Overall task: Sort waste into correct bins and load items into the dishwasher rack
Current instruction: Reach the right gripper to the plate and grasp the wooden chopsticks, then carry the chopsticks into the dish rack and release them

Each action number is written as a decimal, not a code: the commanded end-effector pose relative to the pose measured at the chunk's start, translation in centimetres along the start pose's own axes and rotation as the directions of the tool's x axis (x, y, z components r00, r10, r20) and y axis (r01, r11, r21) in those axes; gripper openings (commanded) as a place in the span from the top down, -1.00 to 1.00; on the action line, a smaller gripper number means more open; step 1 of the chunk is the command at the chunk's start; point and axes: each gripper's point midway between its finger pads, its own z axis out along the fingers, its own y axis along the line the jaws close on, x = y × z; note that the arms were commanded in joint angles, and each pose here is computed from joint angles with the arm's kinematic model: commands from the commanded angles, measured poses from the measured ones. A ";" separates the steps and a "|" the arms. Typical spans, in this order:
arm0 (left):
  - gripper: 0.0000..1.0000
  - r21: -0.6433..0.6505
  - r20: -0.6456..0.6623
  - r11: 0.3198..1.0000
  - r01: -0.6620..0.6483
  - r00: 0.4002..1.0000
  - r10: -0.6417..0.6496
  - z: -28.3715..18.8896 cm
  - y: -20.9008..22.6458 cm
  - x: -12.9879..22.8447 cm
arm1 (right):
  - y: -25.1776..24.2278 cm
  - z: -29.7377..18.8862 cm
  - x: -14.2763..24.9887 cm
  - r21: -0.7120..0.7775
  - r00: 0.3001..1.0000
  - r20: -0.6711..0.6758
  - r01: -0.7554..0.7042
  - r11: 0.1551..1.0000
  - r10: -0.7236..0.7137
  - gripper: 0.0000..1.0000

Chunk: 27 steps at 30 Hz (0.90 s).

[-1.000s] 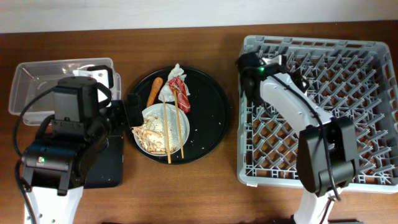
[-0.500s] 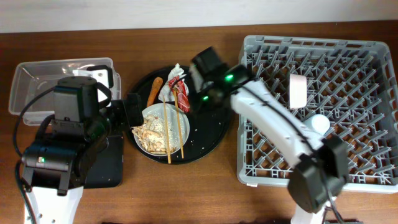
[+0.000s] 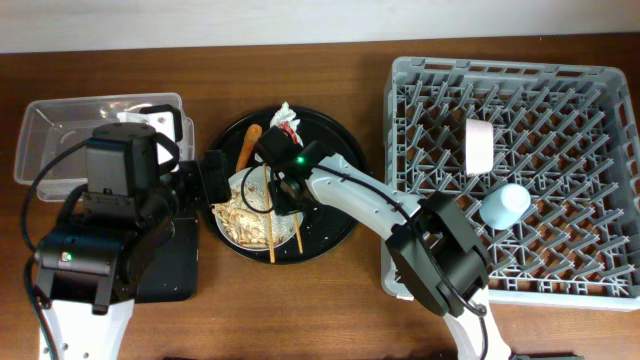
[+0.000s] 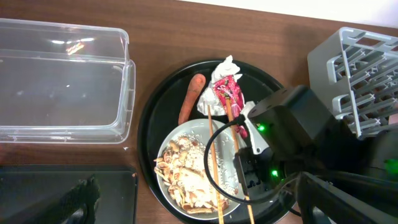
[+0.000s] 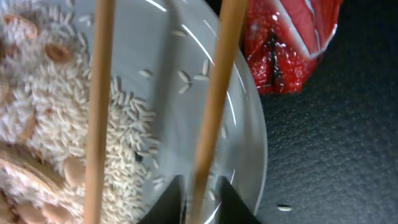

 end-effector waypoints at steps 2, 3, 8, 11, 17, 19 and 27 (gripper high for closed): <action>-0.99 -0.010 0.017 1.000 0.013 1.000 -0.012 -0.4 0.2 -0.4 | 0.5 0.0 0.2 -0.019 1.000 -0.004 0.019 1.000 -0.019 0.92; -0.99 -0.010 0.018 1.000 0.013 1.000 -0.012 -0.4 0.2 -0.4 | 0.6 -0.8 -0.1 -0.026 1.000 0.011 0.020 0.999 -0.020 0.91; -0.99 -0.010 0.018 1.000 0.013 1.000 -0.012 -0.4 0.2 -0.4 | -2.4 -12.4 -3.7 -0.026 0.973 0.227 -0.026 0.999 0.032 0.91; -0.99 -0.009 0.017 1.000 0.013 1.000 -0.012 -0.4 0.2 -0.4 | -9.8 -17.1 -4.5 0.000 0.948 0.265 -0.185 0.983 0.179 0.92; -0.99 -0.010 0.017 1.000 0.013 1.000 -0.012 -0.4 0.2 -0.4 | -21.4 -12.3 -1.4 0.189 0.914 0.069 -0.406 0.894 0.400 0.92; -0.99 -0.009 0.017 1.000 0.013 1.000 -0.012 -0.4 0.2 -0.4 | -21.9 -12.0 -1.6 0.188 0.900 0.077 -0.436 0.880 0.429 0.92; -0.99 -0.010 0.017 1.000 0.013 1.000 -0.012 -0.4 0.2 -0.4 | -16.8 -13.4 -2.2 0.161 0.966 0.107 -0.249 0.955 0.234 0.17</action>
